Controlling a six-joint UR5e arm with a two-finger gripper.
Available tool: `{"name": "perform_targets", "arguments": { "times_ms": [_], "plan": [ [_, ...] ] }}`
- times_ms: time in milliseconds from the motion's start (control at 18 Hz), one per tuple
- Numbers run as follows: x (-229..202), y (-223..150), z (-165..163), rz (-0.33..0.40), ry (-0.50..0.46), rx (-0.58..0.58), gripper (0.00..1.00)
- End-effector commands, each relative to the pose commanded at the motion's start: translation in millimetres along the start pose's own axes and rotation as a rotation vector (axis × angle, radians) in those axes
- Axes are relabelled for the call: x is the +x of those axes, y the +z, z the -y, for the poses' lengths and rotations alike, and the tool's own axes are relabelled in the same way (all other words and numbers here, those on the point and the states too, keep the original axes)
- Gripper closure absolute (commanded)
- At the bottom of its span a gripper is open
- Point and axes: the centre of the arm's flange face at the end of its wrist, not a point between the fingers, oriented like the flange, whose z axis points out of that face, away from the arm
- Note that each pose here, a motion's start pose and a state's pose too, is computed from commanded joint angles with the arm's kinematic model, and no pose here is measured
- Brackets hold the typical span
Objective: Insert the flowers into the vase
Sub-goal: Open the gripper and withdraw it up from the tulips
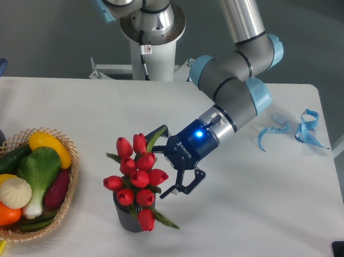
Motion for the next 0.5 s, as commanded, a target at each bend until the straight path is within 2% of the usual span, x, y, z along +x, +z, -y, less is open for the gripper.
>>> {"name": "perform_targets", "arguments": {
  "times_ms": [278,500],
  "plan": [
    [-10.5,-29.0,-7.6,0.06,-0.007,-0.021,0.0],
    [-18.1,-70.1,2.7,0.142,0.039,-0.048,0.0]
  ]
}}
